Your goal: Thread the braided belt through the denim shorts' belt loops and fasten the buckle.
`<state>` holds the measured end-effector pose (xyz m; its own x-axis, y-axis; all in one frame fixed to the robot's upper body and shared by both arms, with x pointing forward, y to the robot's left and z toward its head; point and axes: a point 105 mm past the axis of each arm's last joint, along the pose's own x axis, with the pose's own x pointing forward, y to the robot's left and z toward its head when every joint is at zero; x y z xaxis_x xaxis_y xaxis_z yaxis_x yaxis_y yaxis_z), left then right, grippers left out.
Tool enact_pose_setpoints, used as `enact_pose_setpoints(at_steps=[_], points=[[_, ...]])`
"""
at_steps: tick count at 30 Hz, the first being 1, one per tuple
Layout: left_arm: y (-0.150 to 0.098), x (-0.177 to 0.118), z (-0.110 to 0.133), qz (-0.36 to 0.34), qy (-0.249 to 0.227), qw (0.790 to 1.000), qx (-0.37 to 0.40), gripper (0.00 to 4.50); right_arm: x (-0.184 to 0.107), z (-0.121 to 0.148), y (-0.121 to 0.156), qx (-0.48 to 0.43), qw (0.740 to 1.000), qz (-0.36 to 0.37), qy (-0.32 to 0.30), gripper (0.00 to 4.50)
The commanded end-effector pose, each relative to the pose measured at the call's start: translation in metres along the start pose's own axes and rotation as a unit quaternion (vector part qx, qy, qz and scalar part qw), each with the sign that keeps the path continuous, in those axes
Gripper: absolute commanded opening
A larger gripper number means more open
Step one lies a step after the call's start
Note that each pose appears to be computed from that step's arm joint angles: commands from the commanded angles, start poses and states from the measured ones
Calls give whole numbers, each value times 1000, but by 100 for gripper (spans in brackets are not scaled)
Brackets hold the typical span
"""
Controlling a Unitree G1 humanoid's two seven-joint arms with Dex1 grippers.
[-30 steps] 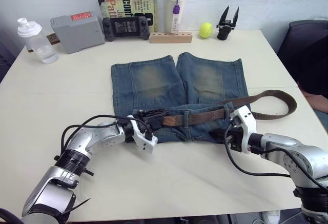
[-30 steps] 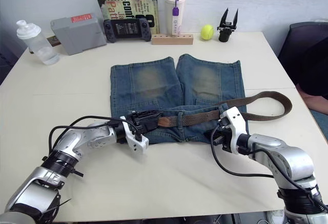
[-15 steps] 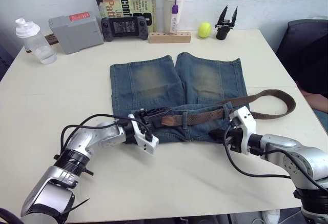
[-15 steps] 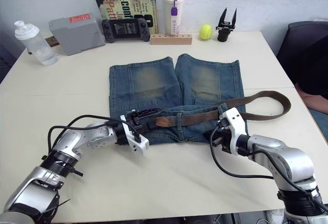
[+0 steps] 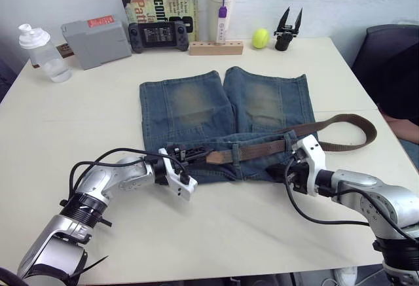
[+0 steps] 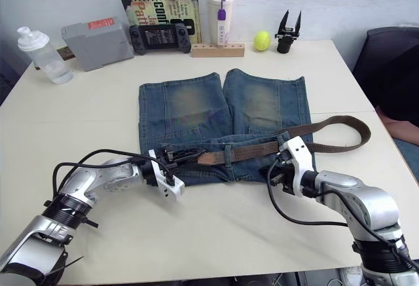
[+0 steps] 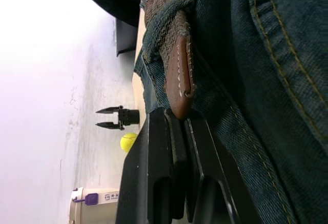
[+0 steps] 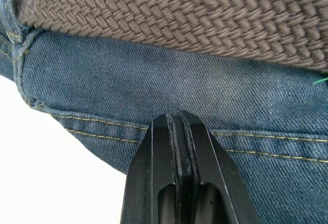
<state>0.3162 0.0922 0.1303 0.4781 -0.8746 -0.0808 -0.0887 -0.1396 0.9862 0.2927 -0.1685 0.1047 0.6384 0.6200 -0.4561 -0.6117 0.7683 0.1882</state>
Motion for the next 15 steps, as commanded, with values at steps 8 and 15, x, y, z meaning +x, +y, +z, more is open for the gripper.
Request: enact_pose_setpoints(at_steps=[8, 15], points=[[19, -68, -47, -18, 115, 993, 31, 7, 5, -12, -5, 9, 1000, -5, 27, 0], [13, -89, -62, -25, 180, 983, 2, 7, 7, -7, -4, 4, 1000, 0, 24, 0]])
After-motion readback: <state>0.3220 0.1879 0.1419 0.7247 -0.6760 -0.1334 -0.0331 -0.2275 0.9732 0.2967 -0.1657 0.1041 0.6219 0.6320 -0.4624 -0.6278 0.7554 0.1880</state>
